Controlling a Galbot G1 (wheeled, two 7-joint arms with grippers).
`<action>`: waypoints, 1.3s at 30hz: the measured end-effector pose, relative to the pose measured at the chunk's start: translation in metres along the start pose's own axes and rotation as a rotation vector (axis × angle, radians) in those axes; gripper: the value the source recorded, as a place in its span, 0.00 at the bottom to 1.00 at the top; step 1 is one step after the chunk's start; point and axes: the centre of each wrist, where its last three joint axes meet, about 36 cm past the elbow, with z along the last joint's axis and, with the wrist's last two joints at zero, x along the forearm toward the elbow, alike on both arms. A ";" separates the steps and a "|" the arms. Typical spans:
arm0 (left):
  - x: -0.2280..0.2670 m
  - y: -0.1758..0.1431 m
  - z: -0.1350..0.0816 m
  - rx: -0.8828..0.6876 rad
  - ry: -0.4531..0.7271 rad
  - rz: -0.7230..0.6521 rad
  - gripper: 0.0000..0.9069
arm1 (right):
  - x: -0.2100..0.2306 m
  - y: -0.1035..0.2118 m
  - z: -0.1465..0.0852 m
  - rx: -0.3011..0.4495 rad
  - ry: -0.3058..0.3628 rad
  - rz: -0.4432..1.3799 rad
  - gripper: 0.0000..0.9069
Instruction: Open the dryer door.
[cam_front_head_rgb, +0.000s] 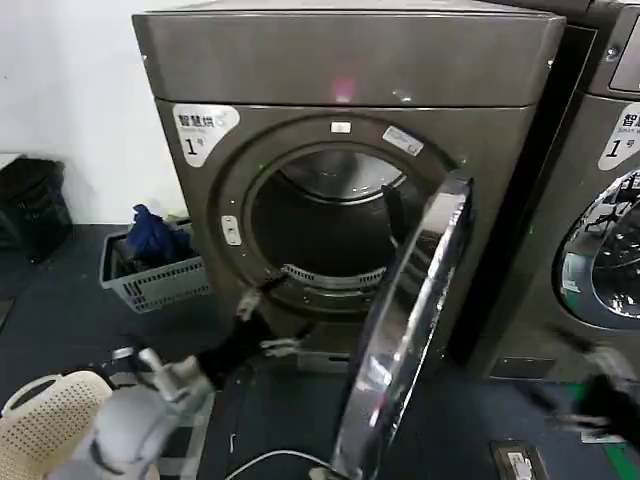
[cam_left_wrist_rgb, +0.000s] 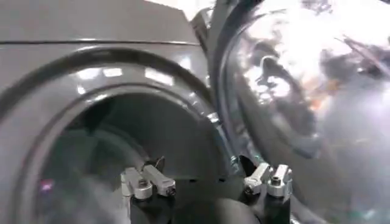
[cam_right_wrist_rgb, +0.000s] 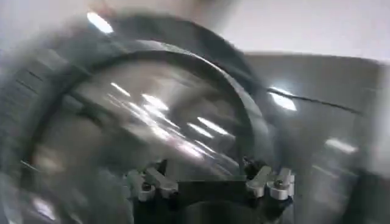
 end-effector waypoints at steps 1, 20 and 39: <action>-0.006 -0.003 0.002 0.006 -0.008 0.015 1.00 | 0.015 -0.004 -0.001 0.034 0.054 0.093 1.00; -0.097 -0.037 0.021 0.056 -0.076 0.195 1.00 | 0.227 -0.046 -0.020 0.365 0.657 1.190 1.00; -0.210 -0.082 0.008 0.065 -0.169 0.394 1.00 | 0.307 -0.027 -0.041 0.492 0.802 1.492 1.00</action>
